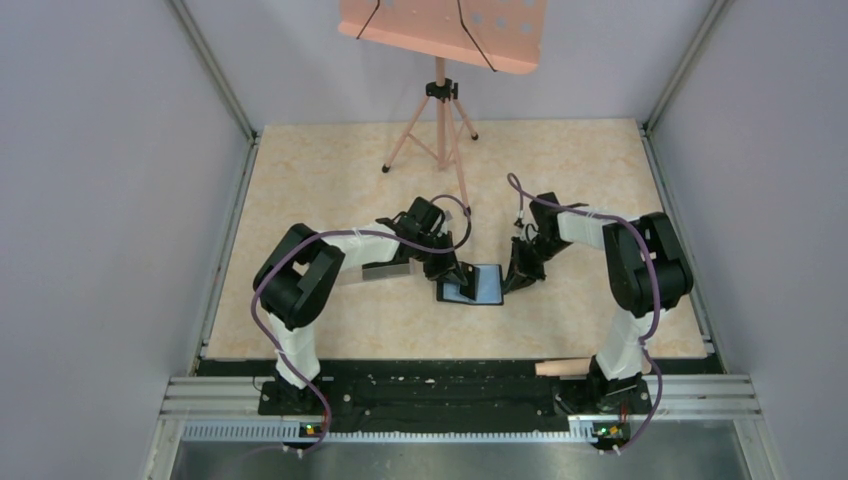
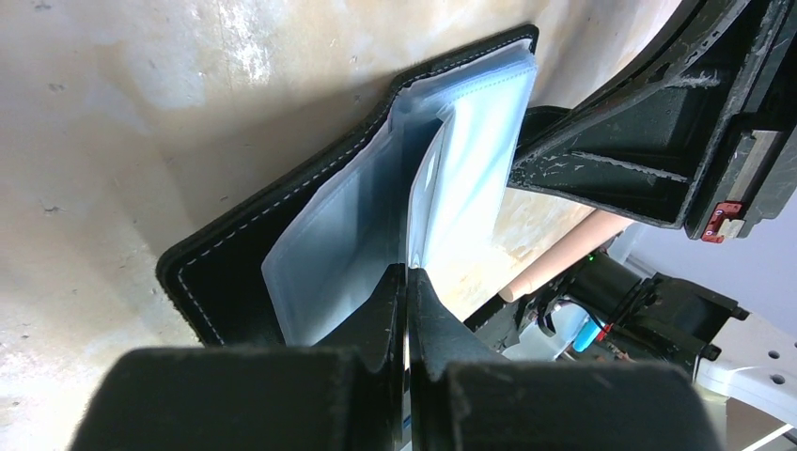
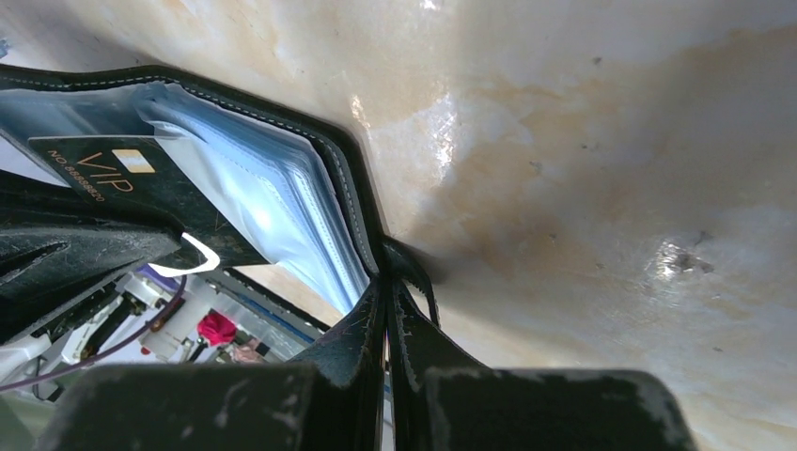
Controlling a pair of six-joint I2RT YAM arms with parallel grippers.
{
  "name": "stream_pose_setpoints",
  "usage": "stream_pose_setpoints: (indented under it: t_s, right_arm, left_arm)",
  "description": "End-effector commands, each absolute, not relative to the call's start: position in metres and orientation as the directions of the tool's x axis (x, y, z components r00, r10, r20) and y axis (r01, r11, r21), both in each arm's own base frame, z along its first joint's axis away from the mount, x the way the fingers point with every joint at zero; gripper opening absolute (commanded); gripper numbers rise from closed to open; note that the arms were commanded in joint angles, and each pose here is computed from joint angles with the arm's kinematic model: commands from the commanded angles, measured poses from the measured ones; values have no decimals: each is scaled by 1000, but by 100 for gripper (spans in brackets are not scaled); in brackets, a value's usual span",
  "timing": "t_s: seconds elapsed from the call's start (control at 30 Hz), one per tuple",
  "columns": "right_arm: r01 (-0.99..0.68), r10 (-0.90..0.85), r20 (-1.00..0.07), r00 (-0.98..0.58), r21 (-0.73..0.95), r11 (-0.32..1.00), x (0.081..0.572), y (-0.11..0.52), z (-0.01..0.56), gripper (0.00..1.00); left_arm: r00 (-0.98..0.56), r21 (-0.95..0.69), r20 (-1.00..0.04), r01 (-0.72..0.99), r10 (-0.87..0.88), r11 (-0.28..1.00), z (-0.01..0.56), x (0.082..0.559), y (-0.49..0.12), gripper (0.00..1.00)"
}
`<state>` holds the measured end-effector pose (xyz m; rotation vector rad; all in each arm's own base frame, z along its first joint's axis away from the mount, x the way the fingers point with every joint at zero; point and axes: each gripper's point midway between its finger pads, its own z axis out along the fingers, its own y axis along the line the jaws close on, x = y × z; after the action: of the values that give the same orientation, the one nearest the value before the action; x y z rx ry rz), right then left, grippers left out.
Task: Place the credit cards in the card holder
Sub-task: Insert the credit card into the card holder.
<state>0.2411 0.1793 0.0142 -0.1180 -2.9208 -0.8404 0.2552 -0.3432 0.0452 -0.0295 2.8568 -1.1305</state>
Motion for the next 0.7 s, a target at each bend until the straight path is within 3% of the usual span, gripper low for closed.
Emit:
stream_pose_setpoints:
  t_s: [0.0, 0.67]
  right_arm:
    - [99, 51, 106, -993, 516, 851, 237, 178, 7, 0]
    - [129, 68, 131, -989, 546, 828, 232, 183, 9, 0]
  left_arm:
    - [-993, -639, -92, 0, -77, 769, 45, 262, -335, 0]
    - [-1000, -615, -6, -5, -11, 788, 25, 250, -345, 0]
